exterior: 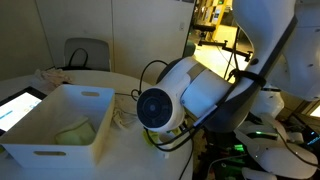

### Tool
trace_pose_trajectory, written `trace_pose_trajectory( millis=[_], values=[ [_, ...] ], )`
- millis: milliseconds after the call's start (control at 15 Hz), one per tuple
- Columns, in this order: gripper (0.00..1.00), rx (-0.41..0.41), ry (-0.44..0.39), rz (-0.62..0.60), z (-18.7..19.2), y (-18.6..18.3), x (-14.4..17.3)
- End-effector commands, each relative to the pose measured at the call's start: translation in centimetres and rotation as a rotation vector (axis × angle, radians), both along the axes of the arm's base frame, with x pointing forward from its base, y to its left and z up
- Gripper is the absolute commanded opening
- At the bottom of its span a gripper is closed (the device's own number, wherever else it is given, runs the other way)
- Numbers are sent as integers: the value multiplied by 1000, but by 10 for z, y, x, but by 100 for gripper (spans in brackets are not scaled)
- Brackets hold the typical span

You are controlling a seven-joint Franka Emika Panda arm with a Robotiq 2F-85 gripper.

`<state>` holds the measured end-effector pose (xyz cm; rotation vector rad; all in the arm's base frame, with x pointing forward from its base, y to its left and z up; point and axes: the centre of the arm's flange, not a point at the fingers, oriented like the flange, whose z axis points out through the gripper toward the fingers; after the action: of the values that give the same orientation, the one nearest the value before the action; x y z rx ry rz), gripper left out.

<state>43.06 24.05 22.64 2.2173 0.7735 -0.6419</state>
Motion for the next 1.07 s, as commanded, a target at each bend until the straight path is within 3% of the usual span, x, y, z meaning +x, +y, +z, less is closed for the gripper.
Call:
trace_pose_trajectory(
  millis=[0, 533, 1000],
  values=[
    [9, -2, 57, 13, -1, 9, 8],
    [9, 12, 118, 37, -17, 12, 15],
    [10, -10, 122, 34, -25, 11, 20]
  ],
)
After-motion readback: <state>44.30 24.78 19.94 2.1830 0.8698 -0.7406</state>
